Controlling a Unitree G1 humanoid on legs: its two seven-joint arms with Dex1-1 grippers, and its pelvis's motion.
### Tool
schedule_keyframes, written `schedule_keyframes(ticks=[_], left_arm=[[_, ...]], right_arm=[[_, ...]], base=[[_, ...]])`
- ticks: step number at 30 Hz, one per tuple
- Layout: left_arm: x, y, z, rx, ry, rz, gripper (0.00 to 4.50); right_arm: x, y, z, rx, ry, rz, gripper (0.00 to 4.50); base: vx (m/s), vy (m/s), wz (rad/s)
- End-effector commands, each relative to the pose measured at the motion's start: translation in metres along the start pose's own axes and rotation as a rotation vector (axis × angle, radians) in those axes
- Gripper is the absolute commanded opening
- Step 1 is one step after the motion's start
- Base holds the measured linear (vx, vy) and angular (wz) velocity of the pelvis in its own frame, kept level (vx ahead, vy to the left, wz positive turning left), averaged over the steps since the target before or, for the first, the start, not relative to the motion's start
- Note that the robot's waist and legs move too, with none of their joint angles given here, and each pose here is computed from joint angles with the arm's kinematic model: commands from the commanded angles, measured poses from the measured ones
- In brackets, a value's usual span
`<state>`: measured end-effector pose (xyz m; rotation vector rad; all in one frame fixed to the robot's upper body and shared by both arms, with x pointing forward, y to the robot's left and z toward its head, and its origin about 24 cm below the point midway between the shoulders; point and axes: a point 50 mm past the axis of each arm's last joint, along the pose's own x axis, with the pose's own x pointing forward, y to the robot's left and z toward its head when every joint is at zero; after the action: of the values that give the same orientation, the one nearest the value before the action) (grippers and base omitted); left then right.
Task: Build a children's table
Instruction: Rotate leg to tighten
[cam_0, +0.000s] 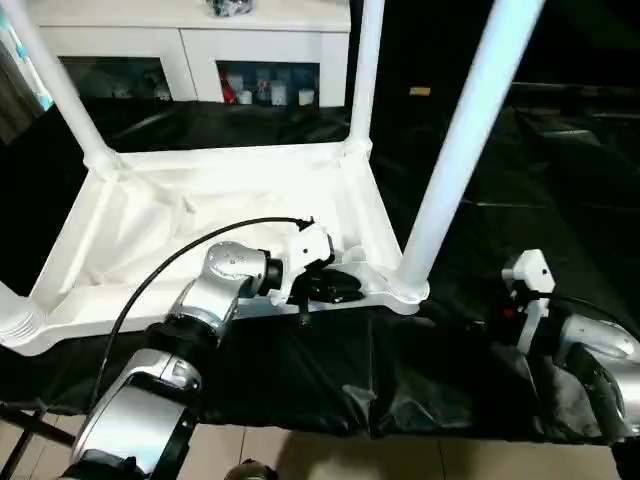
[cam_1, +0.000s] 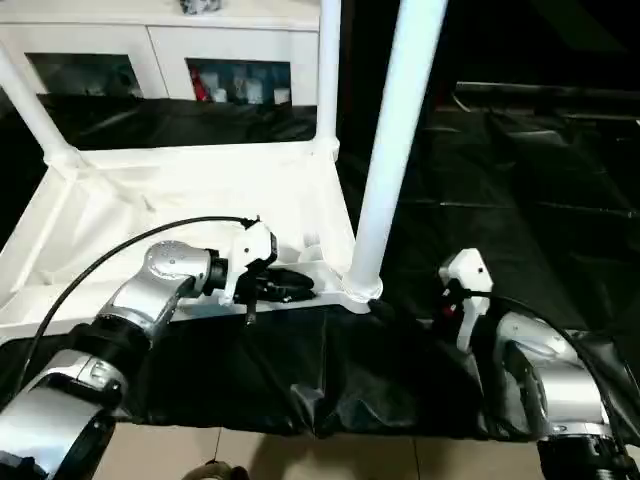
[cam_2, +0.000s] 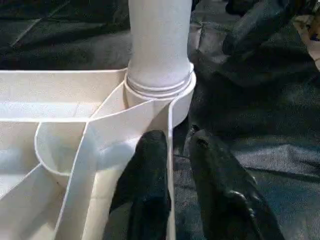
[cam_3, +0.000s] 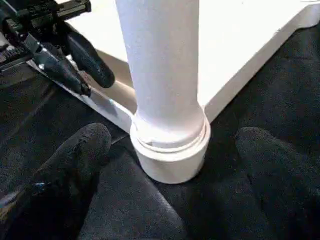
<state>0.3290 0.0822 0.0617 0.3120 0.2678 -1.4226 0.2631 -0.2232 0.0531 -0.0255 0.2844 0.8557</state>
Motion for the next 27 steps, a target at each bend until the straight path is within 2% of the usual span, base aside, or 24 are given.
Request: schedule_keyframes(ticks=[1,10,11,17,18,27], left_arm=[[0.002,0.002,0.006,0.029,0.008,0.004,1.36],[0.004,0.007,-0.001,0.03,0.094,0.061,1.36],[0.004,0.008,-0.004,0.03,0.129,0.055,1.36],[0.004,0.006,-0.008,-0.002,0.154,0.024,1.36],[0.004,0.006,-0.008,-0.004,0.155,0.027,1.07],[0.001,0.01,-0.009,-0.011,0.176,0.043,0.48]], right_arm=[[0.003,0.002,0.006,-0.021,-0.008,0.014,4.5],[0.012,0.004,0.009,-0.037,-0.009,0.016,4.5],[0.014,0.005,0.009,-0.041,-0.01,0.017,4.5],[0.018,0.005,0.009,-0.051,-0.007,0.018,4.5],[0.018,0.005,0.009,-0.051,-0.007,0.018,4.5],[0.023,0.007,0.01,-0.075,0.011,0.047,4.5]], base=[[0.0,0.0,0.0],[0.0,0.0,0.0],[0.0,0.0,0.0],[0.0,0.0,0.0],[0.0,0.0,0.0],[0.0,0.0,0.0]])
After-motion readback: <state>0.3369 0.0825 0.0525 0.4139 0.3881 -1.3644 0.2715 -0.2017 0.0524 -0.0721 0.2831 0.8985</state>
